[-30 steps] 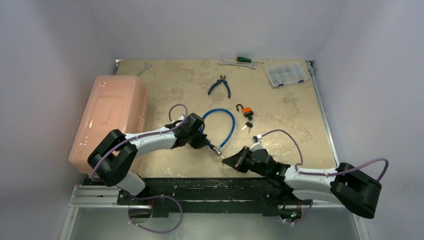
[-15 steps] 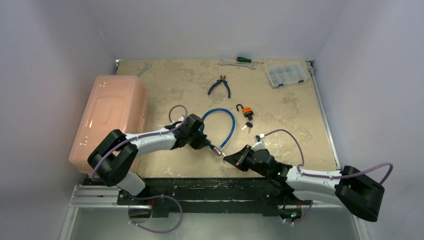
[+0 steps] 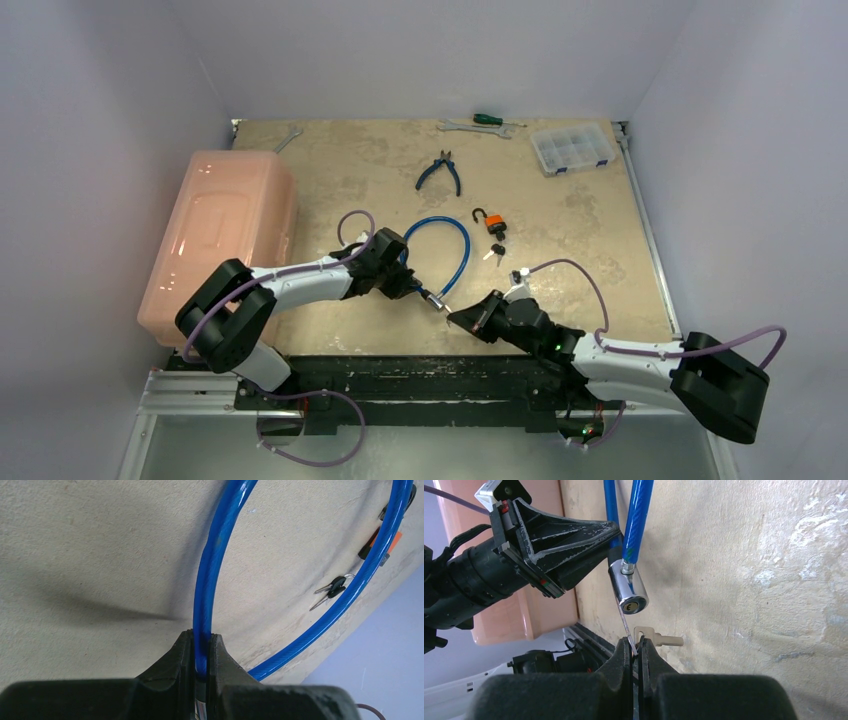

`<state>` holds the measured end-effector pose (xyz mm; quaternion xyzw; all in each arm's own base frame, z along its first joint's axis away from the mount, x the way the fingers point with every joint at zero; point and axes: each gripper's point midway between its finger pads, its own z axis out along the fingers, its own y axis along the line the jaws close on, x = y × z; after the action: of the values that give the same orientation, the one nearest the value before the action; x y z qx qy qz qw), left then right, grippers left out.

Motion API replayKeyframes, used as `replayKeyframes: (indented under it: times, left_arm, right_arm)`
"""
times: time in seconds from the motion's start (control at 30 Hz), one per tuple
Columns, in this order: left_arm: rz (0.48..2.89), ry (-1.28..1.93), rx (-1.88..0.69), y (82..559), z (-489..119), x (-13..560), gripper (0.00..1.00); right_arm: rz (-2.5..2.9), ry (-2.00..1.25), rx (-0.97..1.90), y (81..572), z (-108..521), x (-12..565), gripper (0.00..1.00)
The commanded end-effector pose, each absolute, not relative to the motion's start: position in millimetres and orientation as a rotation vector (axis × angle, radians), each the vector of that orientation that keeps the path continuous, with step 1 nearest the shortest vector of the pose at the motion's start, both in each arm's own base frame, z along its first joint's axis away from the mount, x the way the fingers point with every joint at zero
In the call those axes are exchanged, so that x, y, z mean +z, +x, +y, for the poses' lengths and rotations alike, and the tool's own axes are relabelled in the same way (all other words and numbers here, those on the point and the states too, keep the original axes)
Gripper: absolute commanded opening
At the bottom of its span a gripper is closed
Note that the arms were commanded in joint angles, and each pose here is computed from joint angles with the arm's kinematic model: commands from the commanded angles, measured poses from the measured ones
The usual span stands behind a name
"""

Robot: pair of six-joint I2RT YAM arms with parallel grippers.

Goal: Unlock with the key

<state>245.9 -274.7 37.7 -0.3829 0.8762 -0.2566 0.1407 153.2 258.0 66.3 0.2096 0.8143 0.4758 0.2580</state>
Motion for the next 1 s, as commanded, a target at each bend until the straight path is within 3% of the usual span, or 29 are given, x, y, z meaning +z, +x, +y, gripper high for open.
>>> replayKeyframes:
  times: [0.0, 0.97]
  left_arm:
    - [2.47, -1.111, -0.871, 256.7, -287.7, 57.0, 0.0]
    - [2.473, -1.104, -0.895, 257.8, -292.0, 56.4, 0.0]
  right_arm:
    - [2.128, 0.6, 1.312, 164.3, 260.2, 82.4, 0.0]
    - [2.196, 0.679, 1.351, 153.9, 261.5, 63.7, 0.0]
